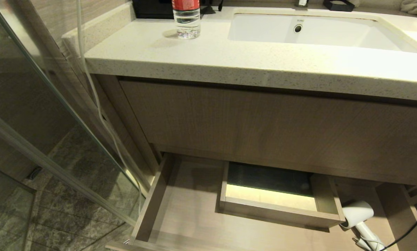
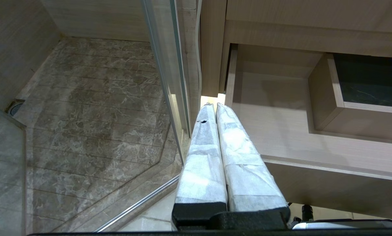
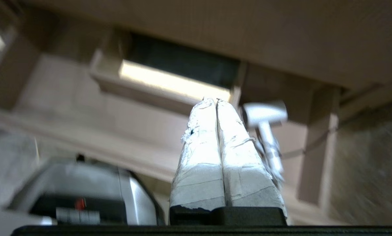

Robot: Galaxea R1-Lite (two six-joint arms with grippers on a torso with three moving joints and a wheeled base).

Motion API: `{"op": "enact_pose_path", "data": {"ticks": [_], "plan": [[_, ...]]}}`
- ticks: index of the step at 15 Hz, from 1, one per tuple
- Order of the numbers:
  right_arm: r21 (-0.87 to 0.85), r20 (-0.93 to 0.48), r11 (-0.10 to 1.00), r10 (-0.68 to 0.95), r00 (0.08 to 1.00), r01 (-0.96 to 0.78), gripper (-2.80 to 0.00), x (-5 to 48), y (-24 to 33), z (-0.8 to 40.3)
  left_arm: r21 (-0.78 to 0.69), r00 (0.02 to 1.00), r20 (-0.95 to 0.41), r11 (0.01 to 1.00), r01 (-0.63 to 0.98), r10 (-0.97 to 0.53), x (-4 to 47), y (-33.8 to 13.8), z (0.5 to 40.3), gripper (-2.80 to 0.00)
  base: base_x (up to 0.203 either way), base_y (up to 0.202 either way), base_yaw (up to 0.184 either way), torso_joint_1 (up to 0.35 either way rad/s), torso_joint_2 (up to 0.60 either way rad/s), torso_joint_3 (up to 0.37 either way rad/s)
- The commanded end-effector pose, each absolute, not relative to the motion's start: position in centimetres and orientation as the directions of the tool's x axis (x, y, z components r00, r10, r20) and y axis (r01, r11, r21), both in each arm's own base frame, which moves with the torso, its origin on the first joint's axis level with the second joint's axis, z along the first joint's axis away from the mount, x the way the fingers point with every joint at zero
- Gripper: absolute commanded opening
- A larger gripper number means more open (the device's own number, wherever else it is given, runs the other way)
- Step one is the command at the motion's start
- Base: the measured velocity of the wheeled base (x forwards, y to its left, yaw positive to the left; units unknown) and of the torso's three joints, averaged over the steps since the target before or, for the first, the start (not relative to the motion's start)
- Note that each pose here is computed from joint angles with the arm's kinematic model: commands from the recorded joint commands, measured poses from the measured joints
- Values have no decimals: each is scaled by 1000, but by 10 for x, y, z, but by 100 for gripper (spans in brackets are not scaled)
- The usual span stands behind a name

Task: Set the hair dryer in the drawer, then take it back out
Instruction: Take the hairdryer out

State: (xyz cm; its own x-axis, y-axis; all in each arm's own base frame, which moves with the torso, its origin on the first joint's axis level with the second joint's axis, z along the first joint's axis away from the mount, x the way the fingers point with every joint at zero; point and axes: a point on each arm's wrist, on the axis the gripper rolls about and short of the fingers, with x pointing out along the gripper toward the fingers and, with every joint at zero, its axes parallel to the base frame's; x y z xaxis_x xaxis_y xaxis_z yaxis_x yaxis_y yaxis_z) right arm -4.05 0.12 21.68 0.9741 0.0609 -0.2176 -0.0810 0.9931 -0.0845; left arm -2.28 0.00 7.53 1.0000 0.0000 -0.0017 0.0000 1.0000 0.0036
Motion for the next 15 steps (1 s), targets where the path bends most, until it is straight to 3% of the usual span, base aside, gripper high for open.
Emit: {"op": "enact_pose_path", "data": {"ticks": [1, 5, 8, 11, 15], "plan": [[-122, -498, 986, 38, 866, -114, -280, -5, 1, 245, 3, 1000, -2, 1000, 0, 0, -23, 0, 75, -280, 0, 0, 0, 0, 0, 0], [-222, -734, 946, -3, 679, -236, -280, 33, -1, 258, 3, 1000, -2, 1000, 0, 0, -23, 0, 75, -280, 0, 0, 0, 0, 0, 0], [-312, -796, 893, -59, 603, -324, -280, 74, -7, 268, 3, 1000, -2, 1000, 0, 0, -23, 0, 75, -280, 0, 0, 0, 0, 0, 0], [-462, -828, 823, -268, 492, -329, -280, 114, -23, 268, 3, 1000, -2, 1000, 0, 0, -23, 0, 75, -280, 0, 0, 0, 0, 0, 0], [-454, -881, 811, -344, 326, -370, -280, 170, -38, 242, 3, 1000, -2, 1000, 0, 0, -23, 0, 75, -280, 0, 0, 0, 0, 0, 0]]}}
